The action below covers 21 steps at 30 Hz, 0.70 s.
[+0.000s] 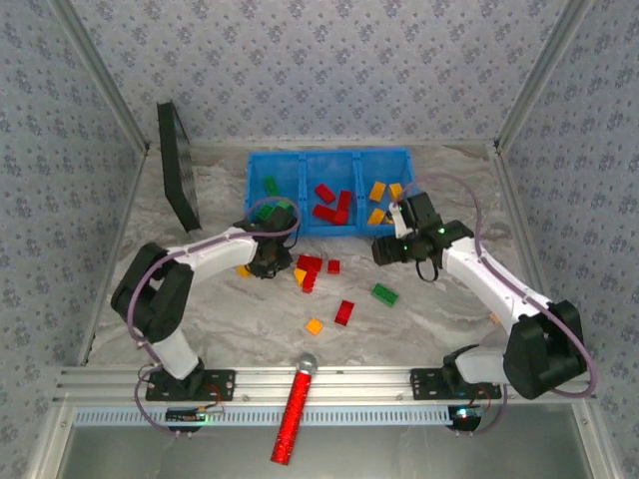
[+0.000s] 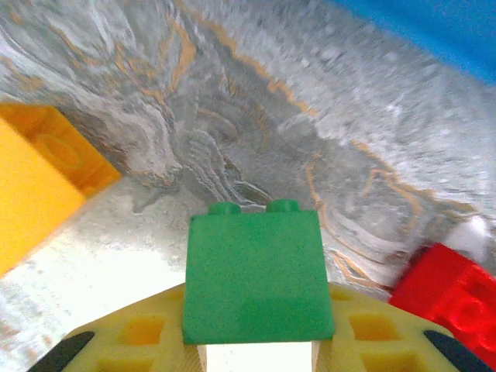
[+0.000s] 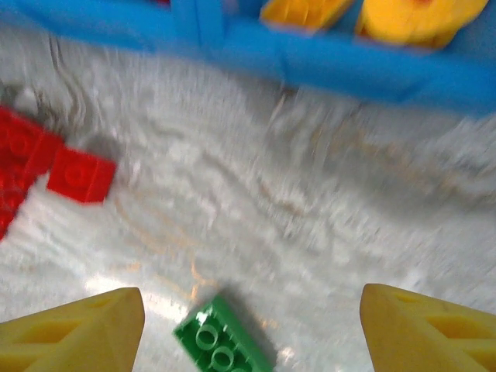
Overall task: Sort the legos into containers by color
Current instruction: Pick up the lego from the center of the table, then place the lego in the container.
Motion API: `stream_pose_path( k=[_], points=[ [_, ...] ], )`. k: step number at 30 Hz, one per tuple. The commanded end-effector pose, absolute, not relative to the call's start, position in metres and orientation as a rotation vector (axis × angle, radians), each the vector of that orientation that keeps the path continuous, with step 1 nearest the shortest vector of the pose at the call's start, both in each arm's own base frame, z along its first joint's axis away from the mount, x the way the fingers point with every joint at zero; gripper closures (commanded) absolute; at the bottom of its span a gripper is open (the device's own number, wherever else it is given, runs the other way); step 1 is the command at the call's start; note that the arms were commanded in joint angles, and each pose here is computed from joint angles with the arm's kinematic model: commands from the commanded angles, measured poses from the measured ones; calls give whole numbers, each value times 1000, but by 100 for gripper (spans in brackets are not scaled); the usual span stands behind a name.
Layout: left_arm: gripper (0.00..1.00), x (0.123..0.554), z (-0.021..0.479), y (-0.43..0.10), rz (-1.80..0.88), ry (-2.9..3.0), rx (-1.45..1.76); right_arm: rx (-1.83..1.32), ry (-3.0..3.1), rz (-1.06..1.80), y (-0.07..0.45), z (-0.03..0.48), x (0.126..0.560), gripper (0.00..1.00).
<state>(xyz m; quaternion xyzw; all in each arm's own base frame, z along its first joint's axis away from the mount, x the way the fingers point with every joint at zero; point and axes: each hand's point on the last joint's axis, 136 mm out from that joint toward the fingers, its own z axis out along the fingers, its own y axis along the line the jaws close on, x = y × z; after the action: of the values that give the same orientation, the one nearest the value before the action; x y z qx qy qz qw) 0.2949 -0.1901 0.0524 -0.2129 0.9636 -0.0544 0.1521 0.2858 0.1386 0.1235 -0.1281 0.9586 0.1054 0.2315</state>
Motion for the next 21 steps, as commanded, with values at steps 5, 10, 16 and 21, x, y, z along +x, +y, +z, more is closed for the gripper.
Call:
stream_pose_path(
  k=[5,10,16,21],
  points=[
    [72,351,148,-198,-277,2544,-511,-296,2724,357,147,99,246,23],
    [72,394,164,-198,-282,2487,-480,-265,2784,399,151,81,237,22],
    [72,435,143,-196,-238,2497,-466,-262,2834,332,148,64,226,22],
    [72,452,105,-196,-214,2568,-477,-235,2879,304,147,53,213,22]
  ],
)
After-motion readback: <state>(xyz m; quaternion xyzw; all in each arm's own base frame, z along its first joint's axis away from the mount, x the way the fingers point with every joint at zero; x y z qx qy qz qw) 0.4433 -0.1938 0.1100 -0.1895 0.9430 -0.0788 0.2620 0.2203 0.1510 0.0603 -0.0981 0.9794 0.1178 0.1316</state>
